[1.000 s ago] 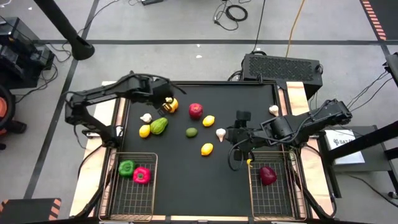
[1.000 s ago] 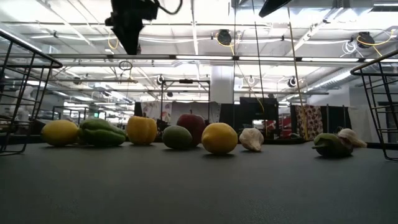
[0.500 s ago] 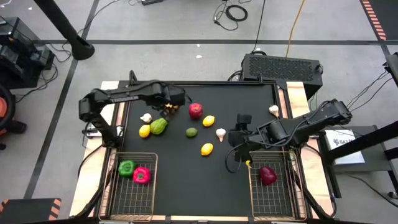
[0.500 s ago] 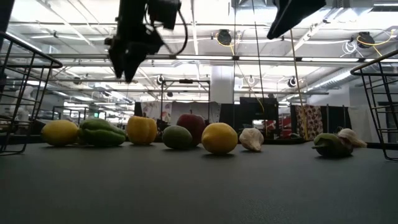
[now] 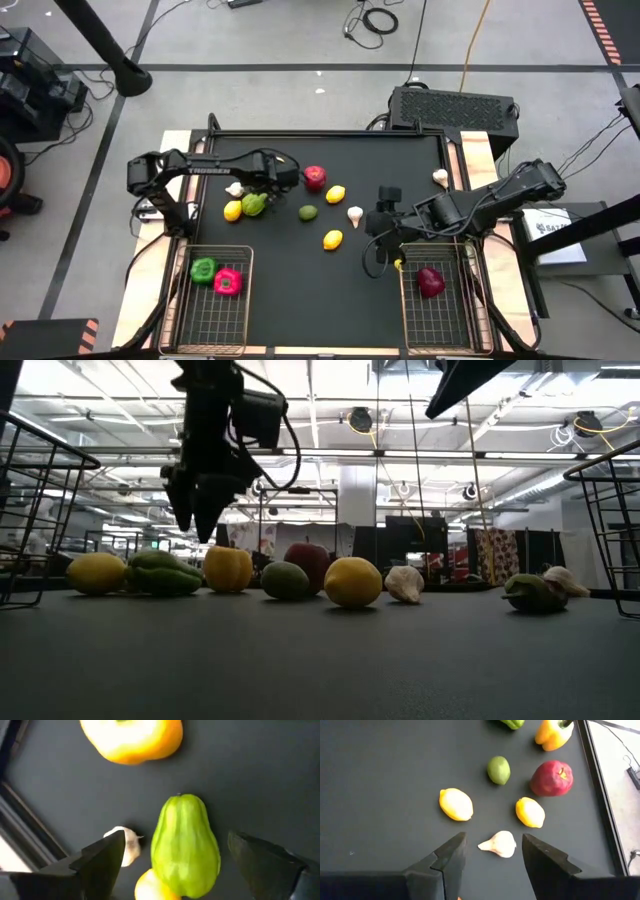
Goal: Sort produce into baskets
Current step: Put the chayote into the left gold wire basket
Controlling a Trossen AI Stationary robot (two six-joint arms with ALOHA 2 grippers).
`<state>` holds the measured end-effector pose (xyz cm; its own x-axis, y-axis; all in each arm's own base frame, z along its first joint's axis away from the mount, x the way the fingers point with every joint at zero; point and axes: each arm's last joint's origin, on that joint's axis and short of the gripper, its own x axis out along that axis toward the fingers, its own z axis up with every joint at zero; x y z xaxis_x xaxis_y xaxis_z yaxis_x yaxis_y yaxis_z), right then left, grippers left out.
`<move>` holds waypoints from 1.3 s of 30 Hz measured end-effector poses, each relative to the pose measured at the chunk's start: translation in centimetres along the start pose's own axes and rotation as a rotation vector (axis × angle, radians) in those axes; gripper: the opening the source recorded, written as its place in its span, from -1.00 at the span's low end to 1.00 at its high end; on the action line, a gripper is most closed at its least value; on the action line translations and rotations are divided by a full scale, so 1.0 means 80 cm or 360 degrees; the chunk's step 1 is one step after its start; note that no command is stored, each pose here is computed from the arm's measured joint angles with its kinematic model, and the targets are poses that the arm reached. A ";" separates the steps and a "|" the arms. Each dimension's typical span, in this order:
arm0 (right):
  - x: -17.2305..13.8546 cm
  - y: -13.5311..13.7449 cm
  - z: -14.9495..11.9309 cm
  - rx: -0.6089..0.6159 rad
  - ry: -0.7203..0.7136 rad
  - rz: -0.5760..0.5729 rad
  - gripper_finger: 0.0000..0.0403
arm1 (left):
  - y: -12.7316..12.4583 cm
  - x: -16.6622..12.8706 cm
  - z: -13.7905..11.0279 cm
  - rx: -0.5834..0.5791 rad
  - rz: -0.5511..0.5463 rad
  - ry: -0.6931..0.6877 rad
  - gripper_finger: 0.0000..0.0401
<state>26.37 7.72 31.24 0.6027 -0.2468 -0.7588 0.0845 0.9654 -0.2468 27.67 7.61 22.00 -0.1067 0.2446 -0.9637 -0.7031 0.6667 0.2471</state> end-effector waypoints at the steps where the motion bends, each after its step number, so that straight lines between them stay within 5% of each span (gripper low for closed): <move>1: 0.000 0.000 0.000 -0.0005 -0.0004 0.0000 -0.09 | 0.000 0.003 0.000 -0.0006 -0.0014 0.0007 0.79; 11: 0.000 0.001 0.009 -0.0147 -0.0115 0.0014 -0.09 | 0.000 0.023 0.003 -0.0056 -0.0081 0.0045 0.79; 22: -0.001 0.002 0.020 -0.0274 -0.0244 0.0015 -0.09 | -0.015 0.063 0.011 -0.0079 0.0094 0.0142 0.79; 39: 0.002 -0.006 0.024 -0.0273 -0.0272 -0.0013 -0.09 | -0.022 0.097 0.019 0.0040 0.0120 0.0279 0.66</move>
<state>27.97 7.39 32.40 0.7291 -0.2228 -0.6471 -0.0370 0.9313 -0.3624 29.12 9.39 14.25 -0.2807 0.1694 -0.9447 -0.6710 0.6692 0.3193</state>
